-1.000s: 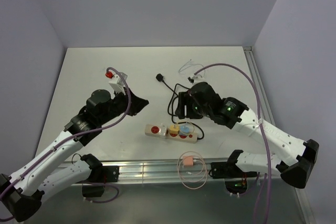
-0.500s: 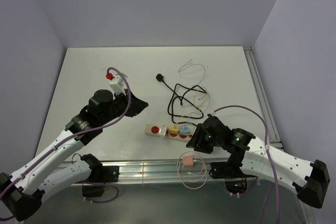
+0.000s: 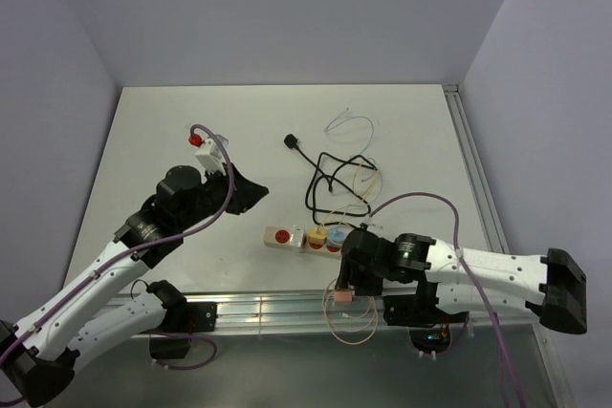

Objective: Insert the plug

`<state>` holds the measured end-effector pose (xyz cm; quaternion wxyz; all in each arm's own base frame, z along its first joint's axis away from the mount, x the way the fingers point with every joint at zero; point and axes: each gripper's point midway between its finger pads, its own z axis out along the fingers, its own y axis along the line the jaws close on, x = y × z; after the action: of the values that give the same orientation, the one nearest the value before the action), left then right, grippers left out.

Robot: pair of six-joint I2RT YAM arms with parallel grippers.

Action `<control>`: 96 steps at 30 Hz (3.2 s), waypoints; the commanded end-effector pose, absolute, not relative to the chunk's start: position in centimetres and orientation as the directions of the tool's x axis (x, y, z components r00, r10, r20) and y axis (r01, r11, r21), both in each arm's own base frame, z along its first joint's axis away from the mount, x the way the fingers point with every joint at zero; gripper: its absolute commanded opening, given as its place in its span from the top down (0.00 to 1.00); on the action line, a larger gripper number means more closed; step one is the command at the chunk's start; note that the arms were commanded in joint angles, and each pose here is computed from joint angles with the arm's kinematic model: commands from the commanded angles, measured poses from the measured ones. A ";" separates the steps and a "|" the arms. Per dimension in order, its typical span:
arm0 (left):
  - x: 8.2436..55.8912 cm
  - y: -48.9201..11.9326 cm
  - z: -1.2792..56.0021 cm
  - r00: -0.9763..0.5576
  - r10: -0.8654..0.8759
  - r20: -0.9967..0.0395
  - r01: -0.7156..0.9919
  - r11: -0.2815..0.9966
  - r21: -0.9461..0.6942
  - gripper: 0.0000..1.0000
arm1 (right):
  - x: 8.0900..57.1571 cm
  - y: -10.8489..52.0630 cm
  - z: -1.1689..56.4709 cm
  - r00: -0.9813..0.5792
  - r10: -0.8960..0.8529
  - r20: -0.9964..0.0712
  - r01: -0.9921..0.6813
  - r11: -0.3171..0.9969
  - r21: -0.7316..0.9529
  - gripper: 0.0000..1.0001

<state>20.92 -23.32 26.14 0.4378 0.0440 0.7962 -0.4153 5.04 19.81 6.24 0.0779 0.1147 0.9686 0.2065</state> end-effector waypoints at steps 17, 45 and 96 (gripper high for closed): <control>20.2 -22.4 26.7 -0.586 -0.301 -0.752 0.445 0.656 -0.610 0.89 | 4.8 21.5 3.6 -0.967 0.020 -0.255 -0.010 0.993 0.115 0.34; 20.8 -16.7 27.5 -0.493 -0.450 -0.745 0.217 0.765 -0.606 0.89 | 8.9 30.3 21.6 -0.762 -0.221 -0.609 -0.506 0.790 0.346 1.00; 16.0 -27.0 30.1 -0.472 -0.272 -0.839 0.789 0.296 -0.539 0.03 | 18.7 29.5 33.5 -0.717 -0.032 -0.696 -0.542 0.653 0.529 1.00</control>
<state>16.33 -26.25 28.54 0.4524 0.1643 0.6840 -0.5482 18.71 28.31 29.52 0.3092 -0.1704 0.8792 0.3199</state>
